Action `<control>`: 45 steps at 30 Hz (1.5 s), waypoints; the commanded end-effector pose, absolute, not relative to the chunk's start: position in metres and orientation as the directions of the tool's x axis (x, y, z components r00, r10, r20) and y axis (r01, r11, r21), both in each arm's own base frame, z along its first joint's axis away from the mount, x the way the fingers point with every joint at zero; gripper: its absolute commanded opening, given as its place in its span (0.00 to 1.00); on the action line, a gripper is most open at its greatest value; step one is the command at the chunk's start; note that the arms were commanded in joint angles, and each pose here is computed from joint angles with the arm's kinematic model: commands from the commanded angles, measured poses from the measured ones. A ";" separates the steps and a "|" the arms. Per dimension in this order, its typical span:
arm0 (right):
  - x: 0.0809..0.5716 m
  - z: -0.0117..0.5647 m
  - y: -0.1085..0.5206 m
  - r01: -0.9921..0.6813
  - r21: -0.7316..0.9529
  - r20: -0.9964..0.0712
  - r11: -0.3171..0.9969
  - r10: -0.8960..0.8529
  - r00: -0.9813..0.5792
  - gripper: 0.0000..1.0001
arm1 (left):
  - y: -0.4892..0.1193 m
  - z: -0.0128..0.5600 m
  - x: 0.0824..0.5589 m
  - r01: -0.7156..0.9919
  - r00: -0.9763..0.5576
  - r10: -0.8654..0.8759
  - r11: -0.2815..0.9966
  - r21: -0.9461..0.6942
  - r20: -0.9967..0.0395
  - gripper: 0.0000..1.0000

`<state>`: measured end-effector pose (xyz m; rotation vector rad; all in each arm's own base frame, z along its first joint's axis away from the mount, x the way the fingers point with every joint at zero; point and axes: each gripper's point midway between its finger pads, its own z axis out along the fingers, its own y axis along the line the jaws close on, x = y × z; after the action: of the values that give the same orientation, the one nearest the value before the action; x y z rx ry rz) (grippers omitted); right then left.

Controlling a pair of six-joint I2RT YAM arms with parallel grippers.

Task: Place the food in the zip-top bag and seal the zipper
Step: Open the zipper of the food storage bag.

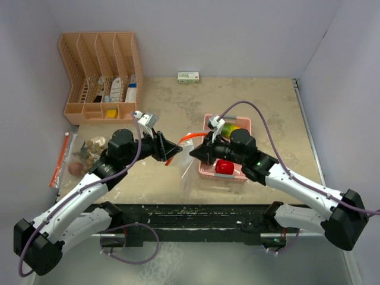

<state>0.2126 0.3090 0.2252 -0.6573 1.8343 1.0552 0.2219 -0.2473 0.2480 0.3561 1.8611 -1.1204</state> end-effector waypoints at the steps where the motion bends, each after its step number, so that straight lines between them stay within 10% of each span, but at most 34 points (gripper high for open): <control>1: 0.209 0.256 0.308 -0.818 0.348 -0.922 0.457 0.008 -0.388 0.00 | -0.245 0.299 0.215 0.715 -0.431 -0.234 0.501 -0.488 -0.871 0.54; 17: 0.193 0.286 0.297 -0.871 0.286 -0.948 0.399 -0.016 -0.319 0.00 | -0.253 0.310 0.174 0.819 -0.444 -0.174 0.319 -0.477 -0.879 0.19; 37: 0.185 0.308 0.297 -0.891 0.292 -0.951 0.348 0.013 -0.307 0.00 | -0.260 0.285 0.164 0.822 -0.494 -0.123 0.256 -0.509 -0.860 0.15; 41: 0.181 0.310 0.298 -0.898 0.294 -0.952 0.328 0.012 -0.307 0.00 | -0.262 0.284 0.169 0.814 -0.499 -0.147 0.258 -0.520 -0.854 0.34; 45: 0.178 0.308 0.300 -0.901 0.300 -0.949 0.314 0.004 -0.315 0.00 | -0.266 0.292 0.170 0.835 -0.475 -0.166 0.224 -0.503 -0.864 0.32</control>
<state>0.1836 0.2971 0.2697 -0.8196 1.7226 1.1176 0.1685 -0.2614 0.2682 0.6181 1.7291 -1.3733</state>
